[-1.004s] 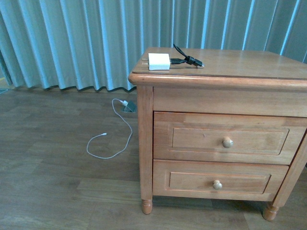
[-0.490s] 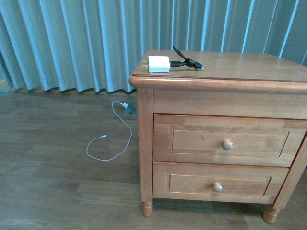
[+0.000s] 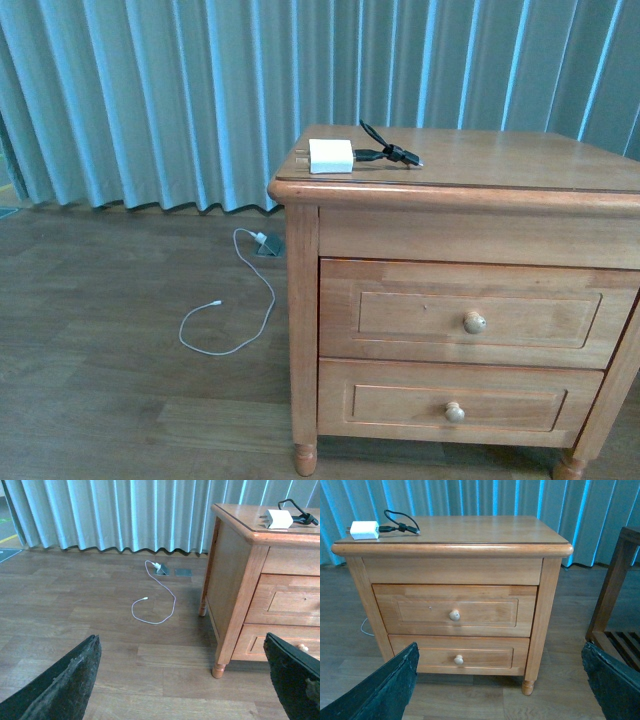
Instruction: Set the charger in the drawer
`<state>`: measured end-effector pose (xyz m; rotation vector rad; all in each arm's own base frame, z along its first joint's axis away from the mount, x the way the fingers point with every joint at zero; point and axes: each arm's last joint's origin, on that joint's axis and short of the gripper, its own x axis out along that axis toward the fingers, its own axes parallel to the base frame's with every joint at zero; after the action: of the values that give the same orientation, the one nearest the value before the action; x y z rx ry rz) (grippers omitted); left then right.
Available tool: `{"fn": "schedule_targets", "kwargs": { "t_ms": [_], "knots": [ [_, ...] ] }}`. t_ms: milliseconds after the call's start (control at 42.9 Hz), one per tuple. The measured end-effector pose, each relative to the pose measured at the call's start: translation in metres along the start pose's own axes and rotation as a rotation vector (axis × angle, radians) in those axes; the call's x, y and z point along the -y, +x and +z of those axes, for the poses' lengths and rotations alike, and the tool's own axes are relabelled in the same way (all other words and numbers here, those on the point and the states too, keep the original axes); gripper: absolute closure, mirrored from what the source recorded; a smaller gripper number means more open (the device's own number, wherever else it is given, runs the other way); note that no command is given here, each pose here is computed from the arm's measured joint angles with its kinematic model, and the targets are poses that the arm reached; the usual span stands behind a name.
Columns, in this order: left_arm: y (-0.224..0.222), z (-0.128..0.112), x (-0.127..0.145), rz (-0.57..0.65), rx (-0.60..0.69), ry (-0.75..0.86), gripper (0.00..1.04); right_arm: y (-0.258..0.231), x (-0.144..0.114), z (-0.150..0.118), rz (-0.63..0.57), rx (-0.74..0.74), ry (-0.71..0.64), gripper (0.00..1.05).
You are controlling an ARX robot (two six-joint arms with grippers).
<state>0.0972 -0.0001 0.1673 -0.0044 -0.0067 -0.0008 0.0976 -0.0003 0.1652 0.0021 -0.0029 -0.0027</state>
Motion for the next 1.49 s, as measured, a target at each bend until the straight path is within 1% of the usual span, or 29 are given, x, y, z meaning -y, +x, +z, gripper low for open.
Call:
{"fn": "schedule_targets", "kwargs": {
  "t_ms": [70, 117, 210, 420, 490, 583, 770, 957, 1074, 1260, 1330, 1494],
  "knots": [
    [0.0, 0.0, 0.0, 0.0, 0.0, 0.0, 0.06, 0.0, 0.0, -0.001, -0.001, -0.021, -0.024, 0.08],
    [0.0, 0.0, 0.0, 0.0, 0.0, 0.0, 0.06, 0.001, 0.001, -0.006, -0.004, -0.073, -0.078, 0.08],
    [0.0, 0.0, 0.0, 0.0, 0.0, 0.0, 0.06, 0.006, 0.001, -0.007, -0.004, -0.132, -0.095, 0.08],
    [0.0, 0.0, 0.0, 0.0, 0.0, 0.0, 0.06, 0.037, -0.01, 0.014, 0.053, -0.178, -0.1, 0.08],
    [0.0, 0.0, 0.0, 0.0, 0.0, 0.0, 0.06, 0.057, -0.018, 0.016, 0.074, -0.211, -0.103, 0.08],
    [0.0, 0.0, 0.0, 0.0, 0.0, 0.0, 0.06, 0.08, -0.03, 0.012, 0.101, -0.247, -0.117, 0.08],
    [0.0, 0.0, 0.0, 0.0, 0.0, 0.0, 0.06, 0.132, -0.052, 0.007, 0.121, -0.271, -0.154, 0.08],
    [0.0, 0.0, 0.0, 0.0, 0.0, 0.0, 0.06, 0.183, -0.079, -0.011, 0.15, -0.286, -0.205, 0.08],
    [0.0, 0.0, 0.0, 0.0, 0.0, 0.0, 0.06, 0.206, -0.088, -0.025, 0.155, -0.281, -0.211, 0.08],
    [0.0, 0.0, 0.0, 0.0, 0.0, 0.0, 0.06, 0.24, -0.095, -0.045, 0.129, -0.258, -0.208, 0.08],
    [0.0, 0.0, 0.0, 0.0, 0.0, 0.0, 0.06, 0.256, -0.094, -0.059, 0.11, -0.26, -0.211, 0.08],
    [0.0, 0.0, 0.0, 0.0, 0.0, 0.0, 0.06, 0.279, -0.09, -0.081, 0.087, -0.272, -0.219, 0.08]
  ]
}}
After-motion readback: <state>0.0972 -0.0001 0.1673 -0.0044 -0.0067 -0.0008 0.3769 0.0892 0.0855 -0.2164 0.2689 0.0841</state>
